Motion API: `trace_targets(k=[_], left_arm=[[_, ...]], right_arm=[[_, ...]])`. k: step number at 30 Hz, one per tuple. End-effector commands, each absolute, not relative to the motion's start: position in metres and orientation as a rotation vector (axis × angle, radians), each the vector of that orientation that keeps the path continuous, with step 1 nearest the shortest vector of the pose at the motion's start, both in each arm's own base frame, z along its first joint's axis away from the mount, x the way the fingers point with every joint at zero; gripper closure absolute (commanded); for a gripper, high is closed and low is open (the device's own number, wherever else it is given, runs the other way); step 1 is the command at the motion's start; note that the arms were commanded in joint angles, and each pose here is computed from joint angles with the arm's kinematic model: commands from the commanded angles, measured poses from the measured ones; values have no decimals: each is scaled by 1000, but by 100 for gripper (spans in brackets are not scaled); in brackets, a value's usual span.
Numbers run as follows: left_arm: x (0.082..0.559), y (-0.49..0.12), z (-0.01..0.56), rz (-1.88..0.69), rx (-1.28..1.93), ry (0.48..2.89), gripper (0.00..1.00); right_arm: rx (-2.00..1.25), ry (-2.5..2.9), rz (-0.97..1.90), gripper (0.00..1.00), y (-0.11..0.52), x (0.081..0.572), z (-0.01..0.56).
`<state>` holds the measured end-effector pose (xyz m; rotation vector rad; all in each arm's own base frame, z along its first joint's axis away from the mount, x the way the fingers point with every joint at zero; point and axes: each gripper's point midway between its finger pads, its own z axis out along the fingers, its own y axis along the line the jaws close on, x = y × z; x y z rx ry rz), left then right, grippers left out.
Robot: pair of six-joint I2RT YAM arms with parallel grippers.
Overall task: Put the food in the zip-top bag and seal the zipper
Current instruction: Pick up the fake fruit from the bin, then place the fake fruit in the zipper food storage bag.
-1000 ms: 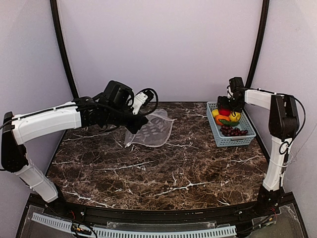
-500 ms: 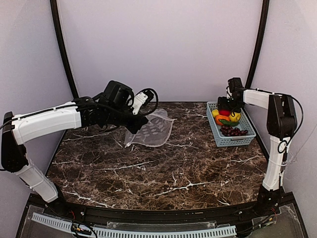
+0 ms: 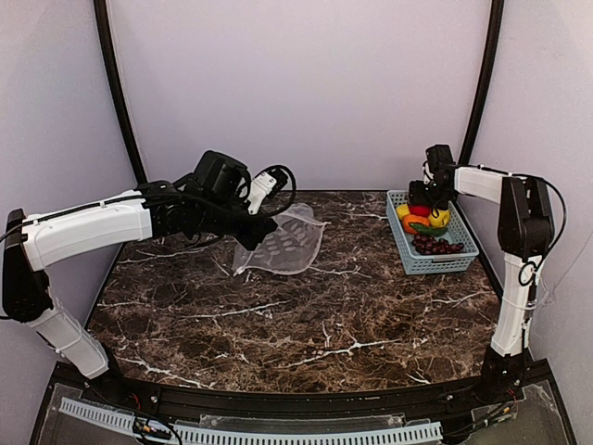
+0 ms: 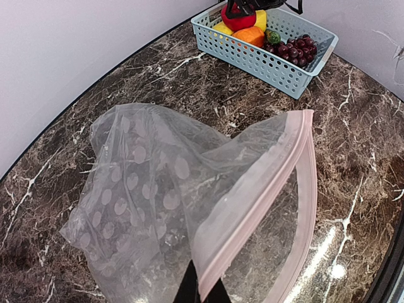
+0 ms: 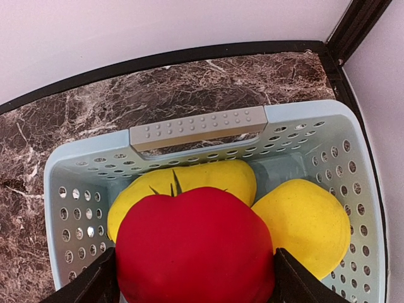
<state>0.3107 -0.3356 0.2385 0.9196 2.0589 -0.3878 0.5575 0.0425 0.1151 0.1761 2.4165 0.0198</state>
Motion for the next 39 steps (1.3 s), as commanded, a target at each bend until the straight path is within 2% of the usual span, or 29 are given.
trace_targets(k=[1,10,22,29,39], left_arm=[[308,-328,257,-390,904,2022,99],[307,-329,259,-405,906,2017,99],[301,-334,268,-521,905,2000,99],[305,-331,268,-549,869,2022,99],[307,-330,268,-554,874,2029,99]], right_arm=[[183,2416,18,29,41,564,113],[190,2332,24,33,38,549,145],[127,2182,113,33,43,489,222],[-34,2081,337,33,91,432,268],[-452,1877,738,33,204,318,320]])
